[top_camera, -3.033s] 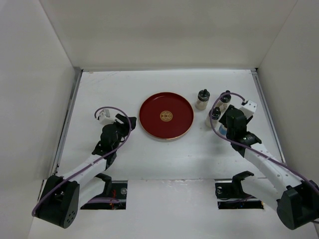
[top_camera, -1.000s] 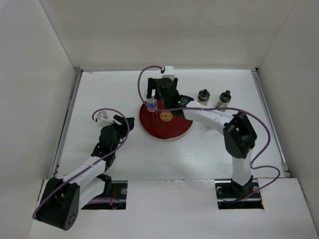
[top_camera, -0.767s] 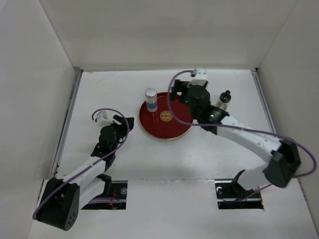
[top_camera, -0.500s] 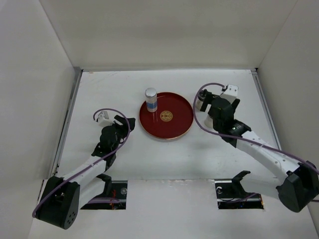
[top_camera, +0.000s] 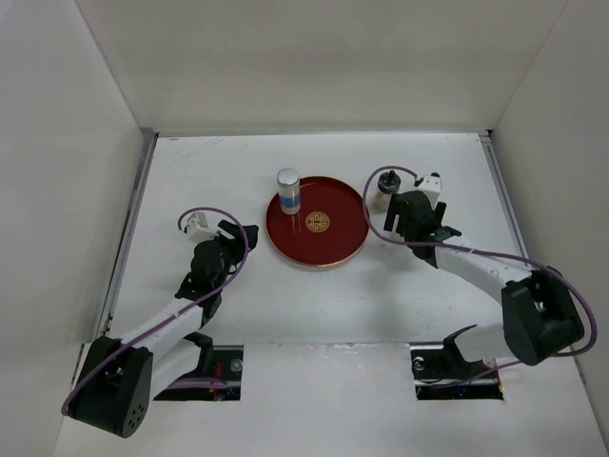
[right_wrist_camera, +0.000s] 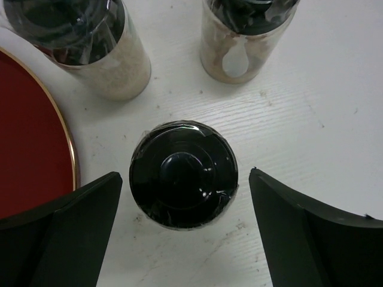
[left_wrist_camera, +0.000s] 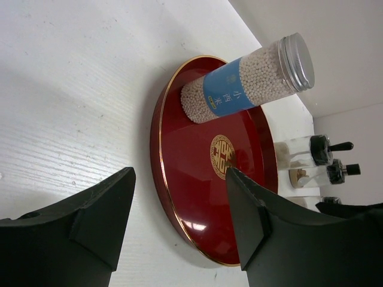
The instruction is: Organize the condiment bottles
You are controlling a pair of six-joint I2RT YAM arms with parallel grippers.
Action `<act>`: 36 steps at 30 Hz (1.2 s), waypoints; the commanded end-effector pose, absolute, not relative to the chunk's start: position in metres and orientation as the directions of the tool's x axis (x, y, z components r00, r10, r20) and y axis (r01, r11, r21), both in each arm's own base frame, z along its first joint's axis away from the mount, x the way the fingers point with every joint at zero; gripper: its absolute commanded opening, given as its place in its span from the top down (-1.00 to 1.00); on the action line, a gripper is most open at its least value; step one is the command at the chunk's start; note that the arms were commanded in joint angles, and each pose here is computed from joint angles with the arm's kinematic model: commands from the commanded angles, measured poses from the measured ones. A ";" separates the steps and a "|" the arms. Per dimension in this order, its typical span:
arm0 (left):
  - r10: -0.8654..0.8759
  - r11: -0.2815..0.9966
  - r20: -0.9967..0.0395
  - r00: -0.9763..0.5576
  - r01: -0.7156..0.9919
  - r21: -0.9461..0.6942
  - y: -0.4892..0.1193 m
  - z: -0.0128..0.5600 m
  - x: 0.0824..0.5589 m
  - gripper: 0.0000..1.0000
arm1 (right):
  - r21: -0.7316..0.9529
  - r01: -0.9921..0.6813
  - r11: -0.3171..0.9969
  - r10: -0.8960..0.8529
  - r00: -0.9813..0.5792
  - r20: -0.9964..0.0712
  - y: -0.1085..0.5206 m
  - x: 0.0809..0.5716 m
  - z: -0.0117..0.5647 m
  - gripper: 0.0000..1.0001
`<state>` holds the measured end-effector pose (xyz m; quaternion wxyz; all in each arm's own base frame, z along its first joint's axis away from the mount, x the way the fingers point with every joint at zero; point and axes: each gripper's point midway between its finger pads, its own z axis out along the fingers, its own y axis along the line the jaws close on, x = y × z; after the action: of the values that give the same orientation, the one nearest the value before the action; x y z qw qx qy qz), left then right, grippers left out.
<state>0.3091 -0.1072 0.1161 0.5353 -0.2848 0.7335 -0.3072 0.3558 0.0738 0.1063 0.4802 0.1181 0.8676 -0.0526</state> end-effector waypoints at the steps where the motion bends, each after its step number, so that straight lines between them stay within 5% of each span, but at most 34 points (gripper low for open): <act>1: -0.759 0.634 -0.610 -0.229 -0.044 -0.772 -0.110 0.131 0.313 -0.20 | 0.128 0.242 0.962 0.223 -0.420 -0.880 0.088 0.384 0.132 -0.81; 6: -0.763 0.629 -0.605 -0.227 -0.044 -0.776 -0.109 0.132 0.313 -0.20 | 0.122 0.271 0.955 0.219 -0.364 -0.905 0.082 0.384 0.147 -0.39; 10: -0.759 0.634 -0.611 -0.226 -0.045 -0.772 -0.110 0.132 0.313 -0.20 | 0.099 0.288 0.952 0.184 -0.286 -0.940 0.082 0.372 0.180 -0.26; 16: -0.757 0.636 -0.612 -0.227 -0.041 -0.771 -0.111 0.133 0.313 -0.20 | 0.157 0.187 0.970 0.199 -0.232 -0.952 0.118 0.357 0.220 -0.25; 22: -0.760 0.636 -0.613 -0.215 -0.051 -0.770 -0.107 0.132 0.313 -0.20 | 0.216 -0.043 0.975 0.199 -0.257 -0.946 0.220 0.369 0.234 -0.26; 29: -0.779 0.618 -0.590 -0.214 -0.100 -0.780 -0.096 0.120 0.315 -0.20 | 0.158 -0.213 0.964 0.087 -0.307 -0.948 0.348 0.378 0.204 -0.27; 36: -0.789 0.604 -0.574 -0.218 -0.106 -0.790 -0.093 0.119 0.316 -0.20 | 0.122 -0.272 0.955 0.023 -0.342 -0.939 0.398 0.375 0.171 -0.46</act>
<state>0.3131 -0.0906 0.1077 0.5321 -0.3143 0.7294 -0.2934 0.3567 0.3782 0.1157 0.5156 -0.1154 0.8446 0.0863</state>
